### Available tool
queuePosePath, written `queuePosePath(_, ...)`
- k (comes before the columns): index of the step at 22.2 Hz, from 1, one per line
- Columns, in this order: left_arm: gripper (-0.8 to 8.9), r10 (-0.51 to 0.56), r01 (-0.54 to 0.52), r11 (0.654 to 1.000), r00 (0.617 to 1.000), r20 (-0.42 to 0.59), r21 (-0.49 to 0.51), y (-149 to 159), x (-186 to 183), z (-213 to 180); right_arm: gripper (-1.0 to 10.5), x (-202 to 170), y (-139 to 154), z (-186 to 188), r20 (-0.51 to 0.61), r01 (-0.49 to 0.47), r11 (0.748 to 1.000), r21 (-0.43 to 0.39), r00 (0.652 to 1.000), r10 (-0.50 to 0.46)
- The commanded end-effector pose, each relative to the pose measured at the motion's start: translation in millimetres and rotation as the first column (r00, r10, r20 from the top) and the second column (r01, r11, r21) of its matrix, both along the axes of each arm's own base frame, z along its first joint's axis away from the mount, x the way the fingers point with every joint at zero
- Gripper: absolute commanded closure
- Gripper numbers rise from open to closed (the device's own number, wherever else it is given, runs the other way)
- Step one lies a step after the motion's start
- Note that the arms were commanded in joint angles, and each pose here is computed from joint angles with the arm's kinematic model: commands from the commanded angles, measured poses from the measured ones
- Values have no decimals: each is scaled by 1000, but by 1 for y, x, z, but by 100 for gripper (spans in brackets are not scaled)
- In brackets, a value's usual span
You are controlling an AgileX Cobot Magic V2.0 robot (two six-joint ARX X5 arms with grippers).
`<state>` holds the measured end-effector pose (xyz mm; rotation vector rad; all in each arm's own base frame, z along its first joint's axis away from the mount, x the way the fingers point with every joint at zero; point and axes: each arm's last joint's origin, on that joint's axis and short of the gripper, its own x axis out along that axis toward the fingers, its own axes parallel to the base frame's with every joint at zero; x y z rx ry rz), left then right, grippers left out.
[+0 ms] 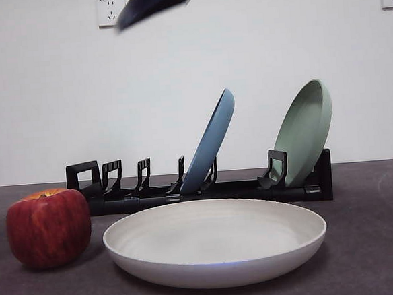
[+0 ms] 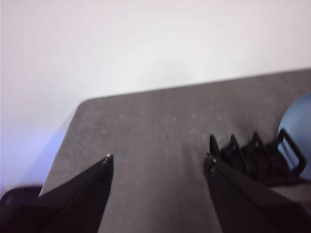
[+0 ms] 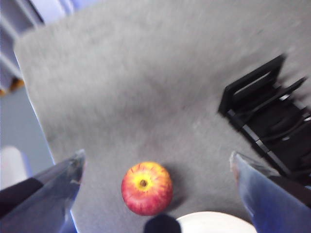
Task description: Take the yellow plate from the plate rack,put the plate on the table,take the apple from the table,put the apple in the plate
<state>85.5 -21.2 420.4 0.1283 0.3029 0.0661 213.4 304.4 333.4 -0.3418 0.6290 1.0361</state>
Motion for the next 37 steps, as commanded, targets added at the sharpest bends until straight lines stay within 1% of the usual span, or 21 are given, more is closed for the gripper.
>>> queuePosePath(1,500,0,1,1000,999,-33,18,0,0,-4,442,2,23,-29,-6,-31,996,-87,1000,30)
queuePosePath(4,500,-5,5,1000,999,-51,9,0,0,-6,442,5,44,-63,-46,-68,984,-164,997,61)
queuePosePath(8,500,-3,3,1000,998,-58,6,0,-1,-7,442,11,58,-98,-86,-87,971,-223,994,69)
queuePosePath(12,500,-3,3,1000,997,-71,6,0,-1,-8,442,16,67,-123,-110,-100,964,-246,991,74)
queuePosePath(14,500,-3,3,1000,997,-71,7,0,-1,-8,443,17,72,-138,-158,-140,962,-236,982,104)
queuePosePath(18,500,-2,3,1000,996,-88,13,1,-2,-9,448,18,78,-166,-194,-150,945,-290,976,95)
queuePosePath(19,500,-1,3,1000,995,-97,17,1,-2,-10,492,18,79,-171,-198,-149,942,-299,976,92)
queuePosePath(20,500,-1,3,1000,994,-107,21,1,-2,-11,594,18,79,-174,-199,-149,940,-306,976,90)
queuePosePath(22,500,0,3,1000,993,-122,28,1,-3,-13,867,16,80,-174,-201,-153,939,-308,975,93)
queuePosePath(23,500,1,3,1000,992,-126,30,1,-3,-13,973,16,80,-174,-200,-154,939,-307,975,95)
queuePosePath(24,500,1,3,1000,992,-128,30,1,-3,-13,958,15,81,-174,-200,-156,939,-307,975,97)
queuePosePath(27,500,0,4,1000,992,-128,30,1,-3,-13,958,14,81,-169,-192,-155,941,-301,976,99)
queuePosePath(29,500,0,4,1000,992,-128,30,1,-3,-13,958,13,78,-150,-153,-131,949,-288,984,89)
queuePosePath(31,500,-1,5,1000,991,-131,31,0,0,-13,958,12,70,-118,-90,-83,957,-277,994,60)
queuePosePath(34,500,-3,7,1000,991,-132,30,-3,8,-13,958,11,42,-63,-13,-6,971,-239,1000,3)
queuePosePath(37,500,-6,10,999,992,-129,30,-7,17,-13,958,11,6,-20,9,59,980,-190,998,-59)
